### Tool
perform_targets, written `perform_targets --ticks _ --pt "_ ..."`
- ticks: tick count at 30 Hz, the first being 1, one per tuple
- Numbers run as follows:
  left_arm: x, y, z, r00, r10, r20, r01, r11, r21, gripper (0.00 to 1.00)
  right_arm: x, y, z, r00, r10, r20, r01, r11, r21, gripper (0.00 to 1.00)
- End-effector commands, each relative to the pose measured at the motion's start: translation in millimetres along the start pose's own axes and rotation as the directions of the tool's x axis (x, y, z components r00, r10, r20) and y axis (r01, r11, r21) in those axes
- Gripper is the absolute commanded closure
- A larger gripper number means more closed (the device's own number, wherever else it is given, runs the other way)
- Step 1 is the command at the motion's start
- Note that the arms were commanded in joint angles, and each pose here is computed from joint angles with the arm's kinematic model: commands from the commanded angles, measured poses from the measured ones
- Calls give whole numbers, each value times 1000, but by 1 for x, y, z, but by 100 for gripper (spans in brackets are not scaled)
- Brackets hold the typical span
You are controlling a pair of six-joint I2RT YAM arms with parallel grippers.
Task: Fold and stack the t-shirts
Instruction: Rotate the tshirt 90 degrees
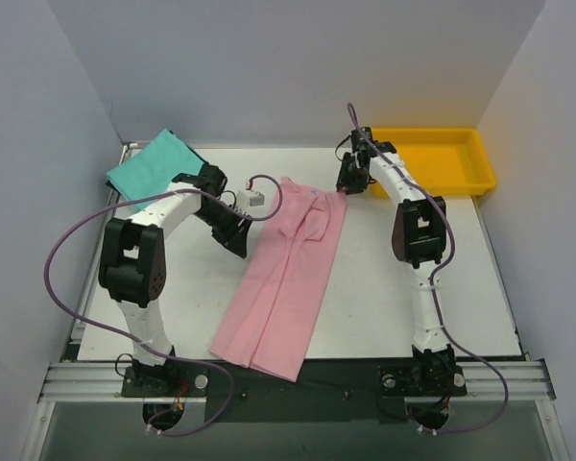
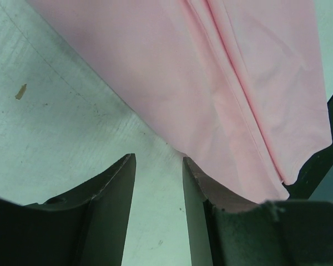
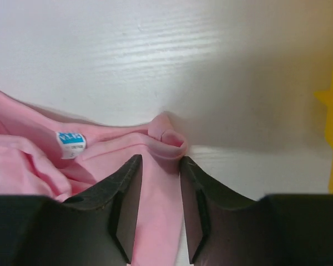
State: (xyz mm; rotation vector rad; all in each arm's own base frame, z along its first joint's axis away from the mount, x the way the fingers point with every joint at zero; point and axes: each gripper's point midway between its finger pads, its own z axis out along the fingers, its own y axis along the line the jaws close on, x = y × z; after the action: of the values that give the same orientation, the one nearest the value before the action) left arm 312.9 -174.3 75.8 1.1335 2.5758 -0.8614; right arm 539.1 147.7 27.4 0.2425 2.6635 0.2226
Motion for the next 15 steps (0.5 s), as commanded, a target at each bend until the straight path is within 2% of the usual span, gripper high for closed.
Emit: perform_targets --ticks 1,2,4,9,12,15 --pt "-23 2 -12 996 33 88 -29 999 -43 51 8 6 10 995 58 -81 -63 996 -60 81" --pt "-27 3 -11 994 40 98 -36 998 -47 51 9 9 15 994 62 -89 -69 994 -79 93" --pt "-34 7 -12 992 41 123 -34 998 -60 51 -3 20 19 996 59 -66 -68 986 -151 100" --pt "-65 24 -12 973 7 232 22 992 -125 51 -54 37 19 991 110 80 -83 956 -282 100" --pt "-98 28 -16 939 18 344 26 992 -125 51 -88 43 20 971 167 169 -100 933 -346 100" --pt "-132 29 -16 900 30 434 27 992 -125 51 -104 41 23 960 186 210 -99 925 -367 100"
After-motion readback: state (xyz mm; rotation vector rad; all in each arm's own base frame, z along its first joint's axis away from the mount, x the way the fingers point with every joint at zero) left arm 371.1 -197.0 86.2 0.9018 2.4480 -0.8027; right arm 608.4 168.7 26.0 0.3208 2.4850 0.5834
